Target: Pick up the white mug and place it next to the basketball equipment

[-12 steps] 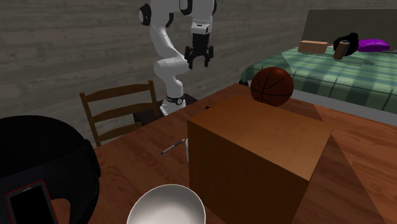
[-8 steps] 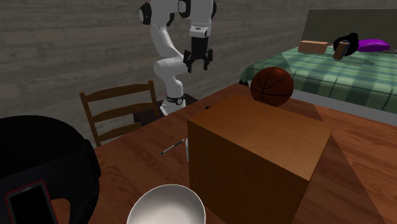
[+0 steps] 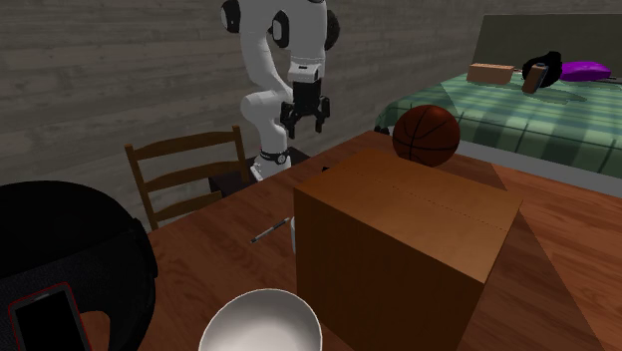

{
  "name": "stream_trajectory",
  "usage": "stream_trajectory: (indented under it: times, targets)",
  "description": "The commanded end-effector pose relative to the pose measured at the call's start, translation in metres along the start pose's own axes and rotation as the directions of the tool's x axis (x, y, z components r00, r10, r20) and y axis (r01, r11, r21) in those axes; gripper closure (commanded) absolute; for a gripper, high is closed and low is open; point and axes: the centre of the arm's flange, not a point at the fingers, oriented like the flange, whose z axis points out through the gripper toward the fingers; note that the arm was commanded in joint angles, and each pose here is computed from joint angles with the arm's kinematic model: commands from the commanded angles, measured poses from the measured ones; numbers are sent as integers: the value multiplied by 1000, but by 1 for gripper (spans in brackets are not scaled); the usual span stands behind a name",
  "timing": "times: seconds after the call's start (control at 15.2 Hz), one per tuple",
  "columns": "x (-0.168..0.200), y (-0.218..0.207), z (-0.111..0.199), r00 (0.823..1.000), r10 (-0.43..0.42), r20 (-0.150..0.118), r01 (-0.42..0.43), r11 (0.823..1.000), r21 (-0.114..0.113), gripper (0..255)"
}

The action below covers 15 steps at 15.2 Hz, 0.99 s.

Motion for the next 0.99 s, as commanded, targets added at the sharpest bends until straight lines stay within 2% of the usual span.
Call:
stream_trajectory:
  times: [0.0,0.92]
  targets:
    - [18,16,13,1000,-4,-8,4,1000,4,0]
    - [145,128,84,998,-22,-54,25,999,42,0]
